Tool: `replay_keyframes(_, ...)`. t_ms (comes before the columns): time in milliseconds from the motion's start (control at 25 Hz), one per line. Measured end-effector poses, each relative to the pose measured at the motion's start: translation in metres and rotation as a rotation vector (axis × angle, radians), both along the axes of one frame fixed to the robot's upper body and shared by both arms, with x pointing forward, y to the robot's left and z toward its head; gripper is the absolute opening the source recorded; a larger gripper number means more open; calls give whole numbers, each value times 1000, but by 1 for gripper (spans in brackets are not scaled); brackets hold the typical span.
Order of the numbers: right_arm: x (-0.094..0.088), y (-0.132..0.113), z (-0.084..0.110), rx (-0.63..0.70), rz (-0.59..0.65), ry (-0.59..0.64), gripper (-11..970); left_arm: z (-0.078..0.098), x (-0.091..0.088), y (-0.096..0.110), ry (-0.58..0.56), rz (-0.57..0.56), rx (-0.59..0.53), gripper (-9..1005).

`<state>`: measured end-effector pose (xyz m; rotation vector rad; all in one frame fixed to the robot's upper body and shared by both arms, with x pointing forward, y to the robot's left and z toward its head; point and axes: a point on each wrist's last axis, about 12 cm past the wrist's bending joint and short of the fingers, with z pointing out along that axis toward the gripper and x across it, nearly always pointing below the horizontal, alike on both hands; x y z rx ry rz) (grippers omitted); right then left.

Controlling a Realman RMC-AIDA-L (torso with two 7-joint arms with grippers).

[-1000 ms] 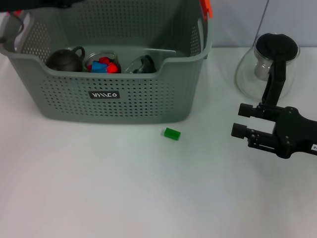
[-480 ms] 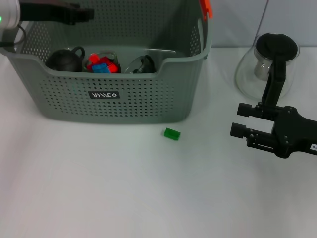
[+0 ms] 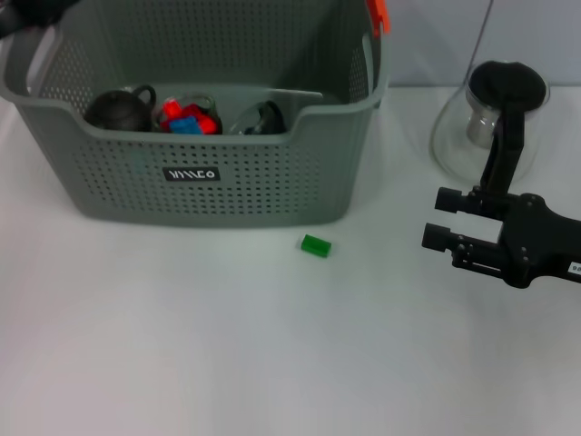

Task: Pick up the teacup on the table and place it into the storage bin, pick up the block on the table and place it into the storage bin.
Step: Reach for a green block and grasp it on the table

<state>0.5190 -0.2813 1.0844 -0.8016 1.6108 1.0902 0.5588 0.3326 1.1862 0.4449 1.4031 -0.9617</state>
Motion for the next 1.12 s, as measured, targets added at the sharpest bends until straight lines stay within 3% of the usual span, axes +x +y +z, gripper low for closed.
replay_keyframes(80,1,0,0,-1,2,1,673,-10,-23,3,-100,-65,-16,625)
replay_keyframes(160,1,-1,1,-2,3,6,673,-28,-44,1,-165,-98,41,625)
replay_keyframes(320,1,-3,2,-9,10,21,673,-82,-84,-17,-122,-179,263,625)
replay_keyframes(440,1,-6,4,-47,29,46,673,-106,-101,-27,-79,-247,345,625)
replay_keyframes(600,8,-8,18,-178,85,156,673,-124,-105,-34,-14,-258,358,625)
replay_keyframes(800,27,-5,53,-425,94,264,674,-128,-101,-41,6,-273,343,625)
replay_keyframes(1120,53,31,104,-742,125,245,674,-131,-100,-45,17,-270,325,626)
